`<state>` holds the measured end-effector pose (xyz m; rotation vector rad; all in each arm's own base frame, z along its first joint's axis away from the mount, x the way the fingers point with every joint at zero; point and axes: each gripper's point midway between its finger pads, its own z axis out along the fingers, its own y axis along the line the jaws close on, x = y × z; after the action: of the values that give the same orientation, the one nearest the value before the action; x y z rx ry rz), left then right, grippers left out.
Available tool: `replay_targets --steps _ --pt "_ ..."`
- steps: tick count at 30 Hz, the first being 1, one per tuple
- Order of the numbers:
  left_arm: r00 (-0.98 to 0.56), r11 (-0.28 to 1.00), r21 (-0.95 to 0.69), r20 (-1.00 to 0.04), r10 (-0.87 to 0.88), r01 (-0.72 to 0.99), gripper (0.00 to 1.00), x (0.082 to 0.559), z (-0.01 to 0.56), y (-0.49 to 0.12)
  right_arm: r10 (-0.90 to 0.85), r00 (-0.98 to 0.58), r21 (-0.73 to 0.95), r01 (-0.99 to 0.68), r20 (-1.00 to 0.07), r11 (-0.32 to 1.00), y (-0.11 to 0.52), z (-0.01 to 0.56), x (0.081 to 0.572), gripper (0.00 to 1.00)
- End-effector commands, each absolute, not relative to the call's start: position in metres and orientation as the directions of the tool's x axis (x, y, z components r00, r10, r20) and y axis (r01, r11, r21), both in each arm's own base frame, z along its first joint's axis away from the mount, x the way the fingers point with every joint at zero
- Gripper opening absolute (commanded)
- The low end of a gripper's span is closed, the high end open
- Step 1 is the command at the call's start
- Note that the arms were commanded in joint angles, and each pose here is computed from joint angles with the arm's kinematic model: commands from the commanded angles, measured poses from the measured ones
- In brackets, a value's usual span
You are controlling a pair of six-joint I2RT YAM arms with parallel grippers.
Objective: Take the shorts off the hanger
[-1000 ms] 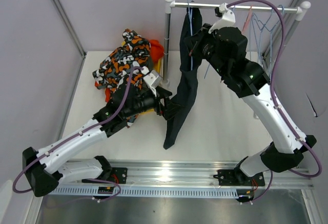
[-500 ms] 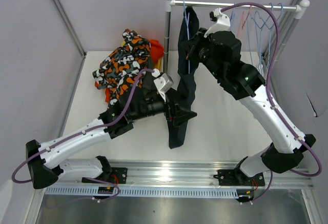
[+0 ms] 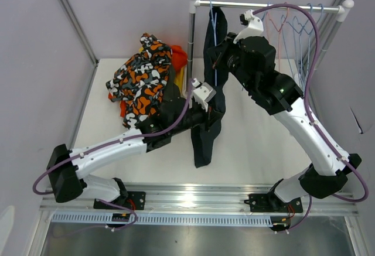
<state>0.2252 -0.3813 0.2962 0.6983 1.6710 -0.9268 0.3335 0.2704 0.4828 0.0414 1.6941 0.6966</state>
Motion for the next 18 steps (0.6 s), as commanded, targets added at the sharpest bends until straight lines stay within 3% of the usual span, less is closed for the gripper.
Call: replay_targets --steps 1,7,8,12,18 --pt "-0.216 0.628 -0.193 -0.976 -0.041 0.754 0.0 0.251 0.319 -0.378 0.519 -0.135 0.527 -0.388 -0.844 0.756 0.253 0.541 0.319 0.0" --pt "-0.231 0.568 -0.239 -0.969 -0.086 0.787 0.0 0.197 0.311 -0.366 0.486 -0.088 0.482 -0.364 -0.869 0.797 0.244 0.552 0.324 0.0" --pt "-0.264 0.536 -0.234 -0.964 -0.021 0.811 0.0 0.17 0.274 -0.368 0.483 -0.074 0.476 -0.355 -0.872 0.805 0.24 0.556 0.325 0.0" --pt "-0.294 0.474 -0.27 -0.956 -0.023 0.838 0.0 0.115 0.253 -0.364 0.468 -0.044 0.454 -0.338 -0.883 0.824 0.231 0.568 0.332 0.0" --pt "-0.268 0.553 -0.232 -0.963 -0.016 0.8 0.0 0.127 0.251 -0.361 0.485 -0.075 0.481 -0.331 -0.871 0.812 0.228 0.56 0.326 0.0"
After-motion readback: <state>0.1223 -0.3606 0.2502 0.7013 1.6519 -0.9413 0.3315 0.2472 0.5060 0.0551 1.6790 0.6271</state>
